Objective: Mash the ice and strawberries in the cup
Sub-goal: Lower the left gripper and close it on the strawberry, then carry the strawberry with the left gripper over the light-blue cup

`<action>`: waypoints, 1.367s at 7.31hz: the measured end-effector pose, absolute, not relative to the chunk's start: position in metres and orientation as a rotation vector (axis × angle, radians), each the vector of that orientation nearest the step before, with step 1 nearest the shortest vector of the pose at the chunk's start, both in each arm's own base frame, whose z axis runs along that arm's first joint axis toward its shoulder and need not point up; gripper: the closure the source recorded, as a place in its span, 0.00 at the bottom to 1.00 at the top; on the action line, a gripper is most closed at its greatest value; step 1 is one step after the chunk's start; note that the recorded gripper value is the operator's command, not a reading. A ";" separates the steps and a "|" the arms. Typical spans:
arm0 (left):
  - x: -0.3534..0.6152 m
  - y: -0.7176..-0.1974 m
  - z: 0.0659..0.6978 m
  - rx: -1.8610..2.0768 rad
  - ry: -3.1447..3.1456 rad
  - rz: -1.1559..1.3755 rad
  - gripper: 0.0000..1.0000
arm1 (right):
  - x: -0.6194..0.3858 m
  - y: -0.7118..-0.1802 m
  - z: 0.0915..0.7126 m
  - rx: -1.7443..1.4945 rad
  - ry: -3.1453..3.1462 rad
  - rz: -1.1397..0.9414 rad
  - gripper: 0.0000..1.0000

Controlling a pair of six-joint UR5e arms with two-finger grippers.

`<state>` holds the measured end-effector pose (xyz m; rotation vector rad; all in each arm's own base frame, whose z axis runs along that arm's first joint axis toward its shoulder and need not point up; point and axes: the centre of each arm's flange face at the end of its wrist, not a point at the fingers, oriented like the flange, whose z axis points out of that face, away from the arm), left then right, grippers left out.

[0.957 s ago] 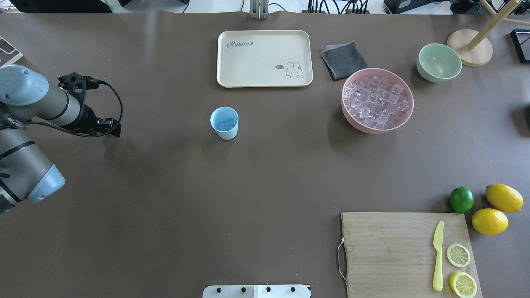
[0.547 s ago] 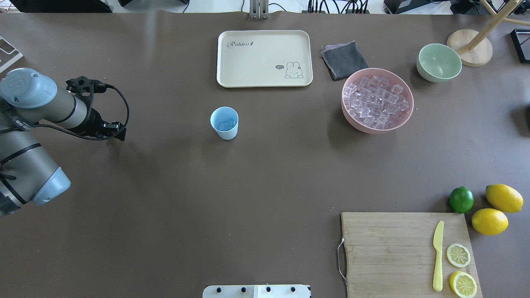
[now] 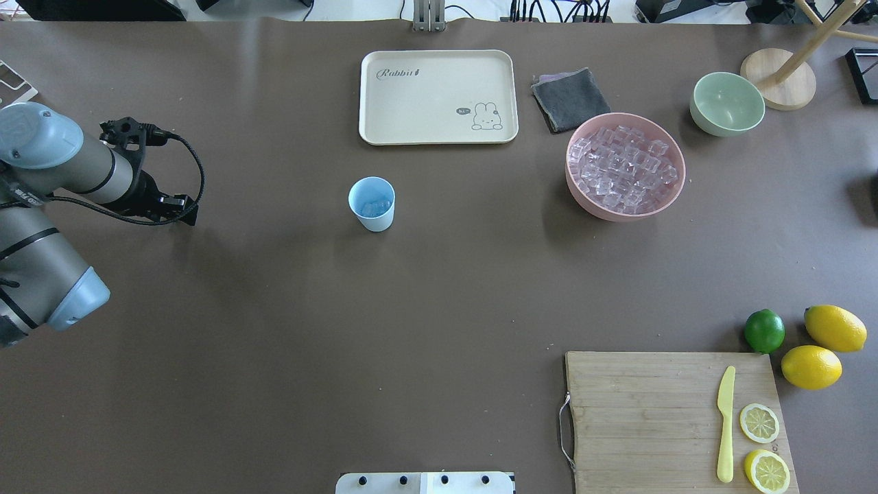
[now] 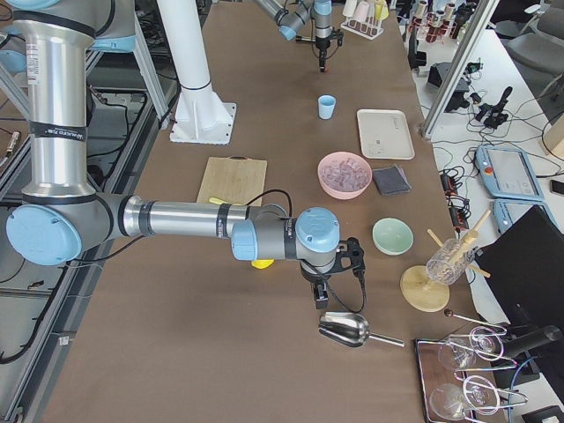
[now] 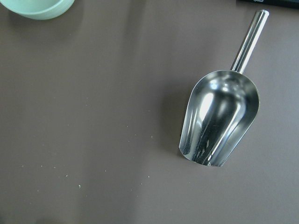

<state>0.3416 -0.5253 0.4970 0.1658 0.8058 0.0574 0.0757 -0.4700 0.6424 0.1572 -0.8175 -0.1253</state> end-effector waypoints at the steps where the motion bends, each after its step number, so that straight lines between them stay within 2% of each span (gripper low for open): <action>1: 0.341 -0.526 0.499 0.169 0.801 0.063 0.51 | 0.076 -0.468 0.643 0.156 -0.819 -0.125 0.00; 2: 0.341 -0.527 0.503 0.167 0.796 0.064 0.65 | 0.075 -0.466 0.643 0.156 -0.819 -0.126 0.00; 4: 0.343 -0.534 0.512 0.155 0.781 0.056 0.76 | 0.075 -0.465 0.645 0.153 -0.820 -0.125 0.00; 8: 0.340 -0.557 0.494 0.160 0.782 0.033 0.79 | 0.075 -0.461 0.647 0.151 -0.822 -0.126 0.00; 10: 0.346 -0.575 0.430 0.162 0.783 0.018 0.79 | 0.075 -0.460 0.647 0.150 -0.822 -0.126 0.00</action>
